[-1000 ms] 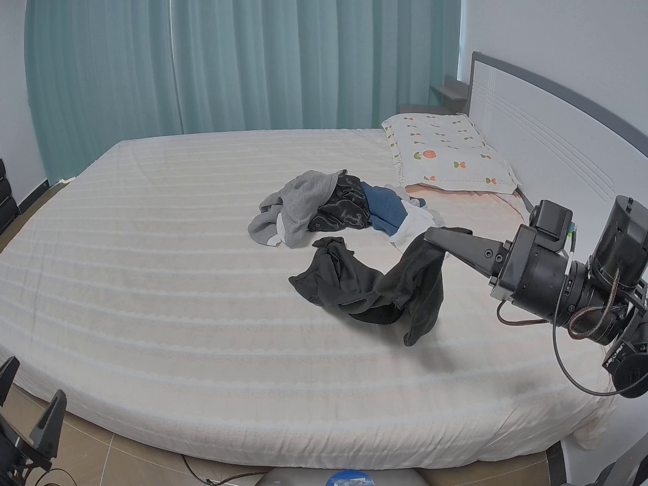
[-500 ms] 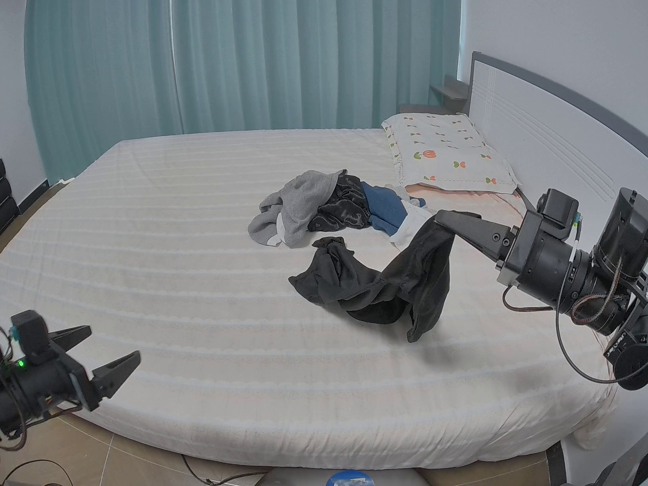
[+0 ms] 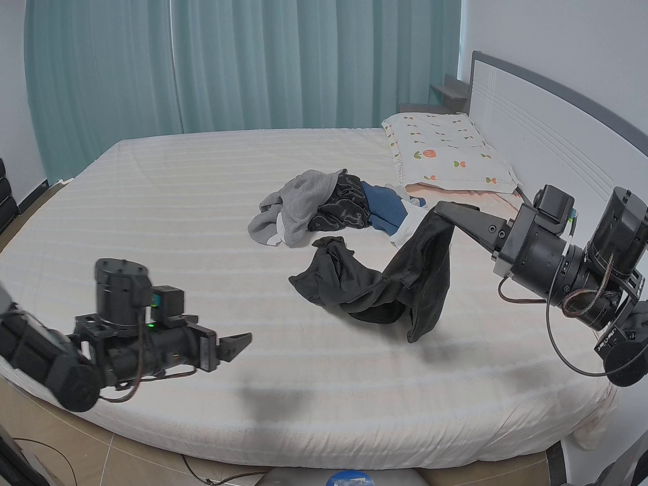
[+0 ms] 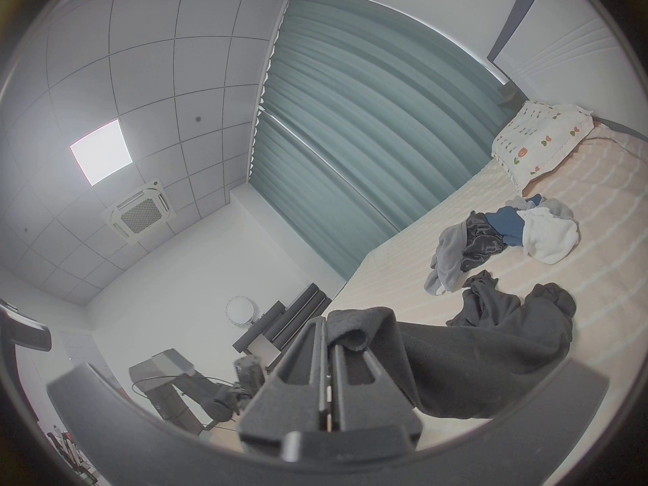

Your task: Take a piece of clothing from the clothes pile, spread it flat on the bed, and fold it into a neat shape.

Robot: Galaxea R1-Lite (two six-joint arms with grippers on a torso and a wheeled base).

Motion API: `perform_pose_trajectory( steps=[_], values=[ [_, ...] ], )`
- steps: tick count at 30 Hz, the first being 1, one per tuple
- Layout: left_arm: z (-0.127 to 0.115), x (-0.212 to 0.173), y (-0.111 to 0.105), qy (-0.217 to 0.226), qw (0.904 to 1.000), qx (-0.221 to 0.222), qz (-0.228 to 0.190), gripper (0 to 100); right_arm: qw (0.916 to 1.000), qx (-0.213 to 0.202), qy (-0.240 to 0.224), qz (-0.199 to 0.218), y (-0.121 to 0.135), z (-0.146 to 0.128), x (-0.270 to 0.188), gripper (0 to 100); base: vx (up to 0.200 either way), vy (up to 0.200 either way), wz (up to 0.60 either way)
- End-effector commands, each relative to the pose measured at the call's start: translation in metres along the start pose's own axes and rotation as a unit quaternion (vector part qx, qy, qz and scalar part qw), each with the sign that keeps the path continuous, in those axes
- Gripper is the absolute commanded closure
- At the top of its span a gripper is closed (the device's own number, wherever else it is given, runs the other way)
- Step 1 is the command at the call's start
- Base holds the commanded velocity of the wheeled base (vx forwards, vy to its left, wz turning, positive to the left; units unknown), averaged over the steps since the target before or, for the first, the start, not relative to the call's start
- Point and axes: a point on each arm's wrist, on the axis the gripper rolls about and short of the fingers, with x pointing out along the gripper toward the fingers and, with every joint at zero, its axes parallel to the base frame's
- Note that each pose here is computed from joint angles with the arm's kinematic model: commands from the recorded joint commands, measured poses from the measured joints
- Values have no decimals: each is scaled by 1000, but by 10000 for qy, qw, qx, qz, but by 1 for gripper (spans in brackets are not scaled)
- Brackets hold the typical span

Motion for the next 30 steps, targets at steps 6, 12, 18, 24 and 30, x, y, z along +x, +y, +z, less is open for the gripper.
perform_pose_trajectory(
  steps=[6,12,18,24,30],
  values=[
    [-25,118,-36,209,9997,128,-81,0,9975,-230,-429,509,15,19,30,100,0,0,0],
    [-15,140,-39,-33,9999,93,-70,0,9946,-218,-414,922,46,26,36,100,0,0,0],
    [1,165,-38,-460,9986,35,265,0,9937,-218,-406,1025,56,29,35,100,0,0,0],
    [-4,194,-31,-554,9966,-42,611,0,9927,-264,-525,1054,60,37,28,100,0,0,0],
    [-20,222,-29,-498,9970,-103,576,0,9925,-276,-554,1052,60,38,28,100,0,0,0]
  ],
)
